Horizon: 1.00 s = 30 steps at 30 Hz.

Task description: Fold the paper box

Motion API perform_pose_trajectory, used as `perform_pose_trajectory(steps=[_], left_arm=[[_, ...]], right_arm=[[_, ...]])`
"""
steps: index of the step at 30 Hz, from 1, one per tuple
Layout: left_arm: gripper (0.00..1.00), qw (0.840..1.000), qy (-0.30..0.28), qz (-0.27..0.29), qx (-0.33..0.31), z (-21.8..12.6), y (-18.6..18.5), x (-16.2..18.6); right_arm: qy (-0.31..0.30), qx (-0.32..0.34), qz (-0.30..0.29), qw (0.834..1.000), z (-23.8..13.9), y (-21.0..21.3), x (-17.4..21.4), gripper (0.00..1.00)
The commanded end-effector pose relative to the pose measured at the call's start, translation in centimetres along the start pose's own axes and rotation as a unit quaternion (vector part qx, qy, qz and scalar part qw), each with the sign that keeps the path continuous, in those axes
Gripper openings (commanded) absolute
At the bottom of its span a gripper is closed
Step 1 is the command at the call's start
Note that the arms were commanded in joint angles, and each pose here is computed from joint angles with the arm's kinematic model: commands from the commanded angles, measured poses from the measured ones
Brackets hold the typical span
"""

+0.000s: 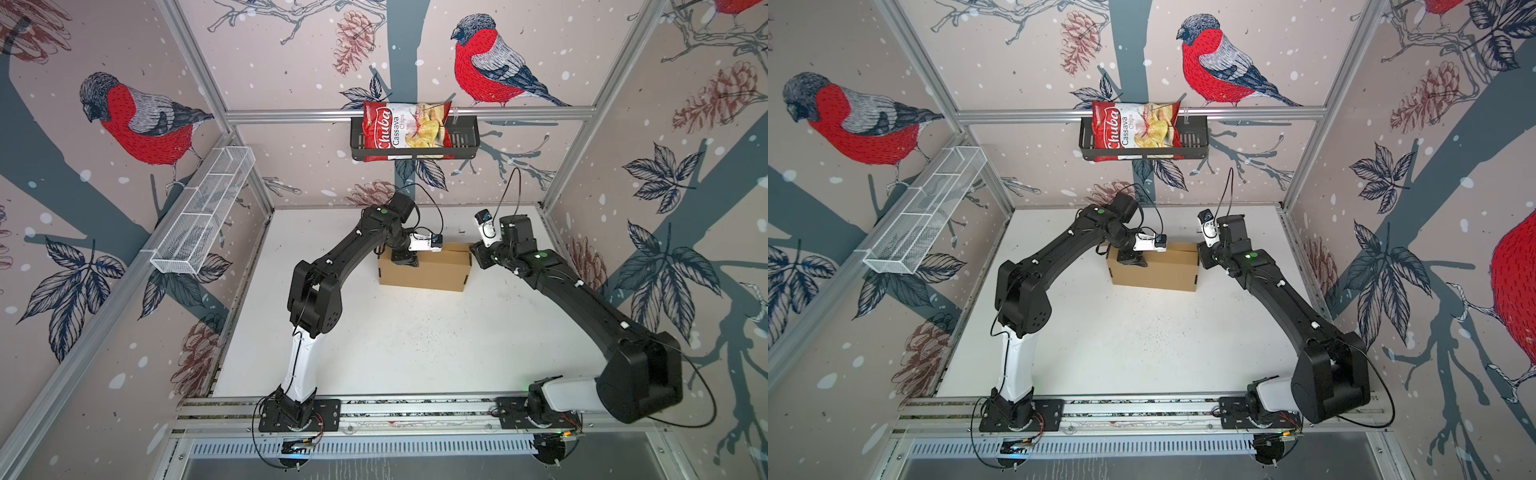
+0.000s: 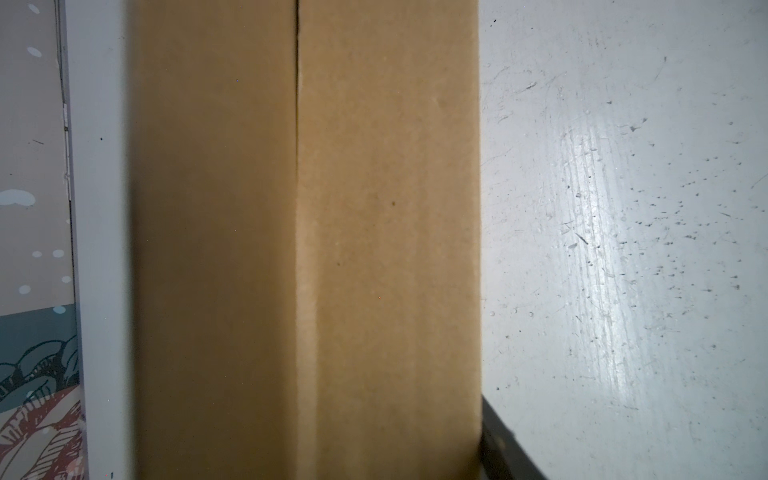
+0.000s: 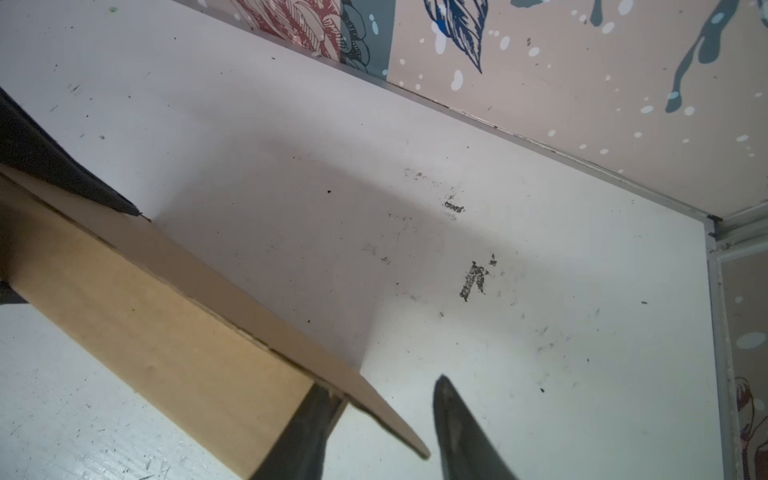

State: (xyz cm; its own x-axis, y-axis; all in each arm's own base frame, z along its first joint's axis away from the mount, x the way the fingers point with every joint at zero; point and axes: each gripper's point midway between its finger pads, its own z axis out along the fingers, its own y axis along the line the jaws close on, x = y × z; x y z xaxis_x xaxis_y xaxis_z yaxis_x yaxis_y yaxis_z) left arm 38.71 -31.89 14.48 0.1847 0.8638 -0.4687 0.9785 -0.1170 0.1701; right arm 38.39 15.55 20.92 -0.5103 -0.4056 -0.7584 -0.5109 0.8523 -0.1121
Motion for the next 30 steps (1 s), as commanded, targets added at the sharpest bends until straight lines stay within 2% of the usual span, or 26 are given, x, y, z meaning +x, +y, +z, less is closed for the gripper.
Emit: perform_pose_trajectory(steps=[1,6,13,24,27,30], left_arm=[[0.5,0.998,0.031,-0.021,0.056,1.4,-2.4,2.2],[0.5,0.998,0.031,-0.02,0.053,1.3,-2.2,2.2],[0.5,0.998,0.03,-0.022,0.055,1.4,-2.3,2.2],[0.5,0.998,0.031,-0.022,0.054,1.3,-2.3,2.2],[0.5,0.998,0.03,-0.023,0.056,1.4,-2.4,2.2],[0.5,0.998,0.031,-0.024,0.056,1.4,-2.4,2.3]], right_arm=[[0.023,0.0,0.005,1.0,0.2,0.2,0.6,0.31],[0.022,-0.022,0.022,0.999,-0.4,1.3,0.6,0.19],[0.031,-0.037,0.063,0.997,-1.0,2.0,1.2,0.14],[0.052,-0.037,0.092,0.994,-0.5,2.0,3.4,0.1],[0.04,-0.052,0.108,0.992,-0.8,2.2,2.7,0.02],[0.021,-0.082,0.123,0.989,-1.6,2.9,1.4,0.01]])
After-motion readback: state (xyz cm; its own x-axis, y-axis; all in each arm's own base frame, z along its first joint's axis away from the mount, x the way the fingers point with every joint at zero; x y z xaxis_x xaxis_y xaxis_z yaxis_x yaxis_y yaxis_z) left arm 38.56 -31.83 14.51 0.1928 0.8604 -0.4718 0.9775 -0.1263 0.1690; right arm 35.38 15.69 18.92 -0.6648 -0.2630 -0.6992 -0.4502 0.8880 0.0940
